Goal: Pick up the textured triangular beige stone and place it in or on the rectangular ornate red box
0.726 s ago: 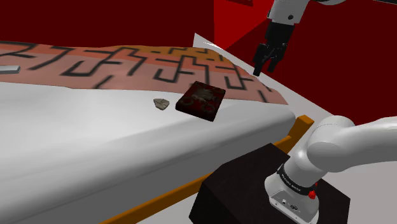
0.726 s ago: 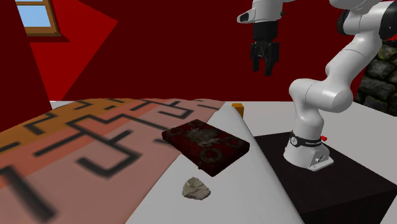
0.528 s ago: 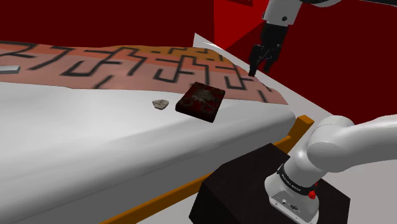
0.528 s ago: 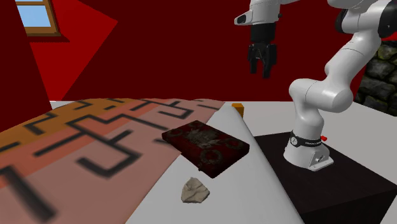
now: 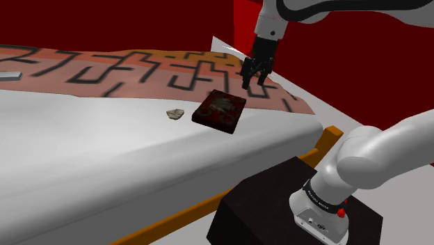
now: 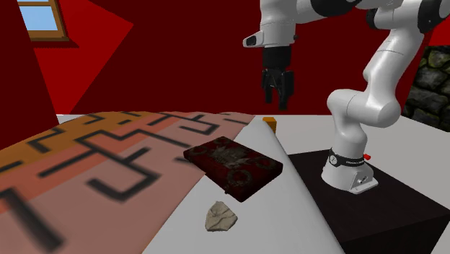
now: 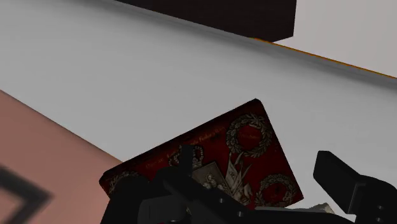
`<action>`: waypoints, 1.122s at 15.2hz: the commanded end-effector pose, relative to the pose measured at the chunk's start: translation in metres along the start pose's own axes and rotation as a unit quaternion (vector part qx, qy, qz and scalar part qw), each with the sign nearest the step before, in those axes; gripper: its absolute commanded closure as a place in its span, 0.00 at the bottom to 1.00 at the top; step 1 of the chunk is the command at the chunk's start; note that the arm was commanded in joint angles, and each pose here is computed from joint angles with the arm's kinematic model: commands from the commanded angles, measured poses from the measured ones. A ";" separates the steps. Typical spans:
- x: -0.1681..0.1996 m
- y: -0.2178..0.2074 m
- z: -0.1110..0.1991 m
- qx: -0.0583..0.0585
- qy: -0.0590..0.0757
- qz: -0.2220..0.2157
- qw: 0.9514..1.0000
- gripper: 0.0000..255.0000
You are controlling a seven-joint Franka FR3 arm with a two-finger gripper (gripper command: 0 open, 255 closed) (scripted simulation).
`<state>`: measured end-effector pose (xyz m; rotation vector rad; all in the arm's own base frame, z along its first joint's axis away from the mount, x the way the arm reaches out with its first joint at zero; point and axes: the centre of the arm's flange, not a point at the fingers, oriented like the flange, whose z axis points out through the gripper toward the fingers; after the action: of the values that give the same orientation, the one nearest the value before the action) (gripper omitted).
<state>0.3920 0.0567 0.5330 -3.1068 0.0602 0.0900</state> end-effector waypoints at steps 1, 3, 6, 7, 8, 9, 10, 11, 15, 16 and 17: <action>0.019 -0.011 0.014 0.006 0.002 -0.008 1.000 0.00; 0.038 -0.022 0.026 0.012 0.003 -0.016 1.000 0.00; 0.067 -0.039 0.043 0.020 0.005 -0.027 0.999 0.00; 0.077 -0.045 0.049 0.023 0.005 -0.031 0.999 0.00; 0.087 -0.051 0.055 0.026 0.006 -0.035 0.999 0.00; 0.096 -0.057 0.060 0.029 0.007 -0.039 0.999 0.00; 0.106 -0.063 0.066 0.032 0.007 -0.043 0.999 0.00; 0.115 -0.069 0.071 0.035 0.008 -0.047 0.998 0.00; 0.153 -0.096 0.093 0.046 0.010 -0.063 0.997 0.00; 0.162 -0.103 0.098 0.049 0.011 -0.067 0.997 0.00; 0.171 -0.110 0.104 0.052 0.011 -0.070 0.996 0.00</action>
<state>0.5525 0.1548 0.4306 -3.0050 -0.1376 0.0493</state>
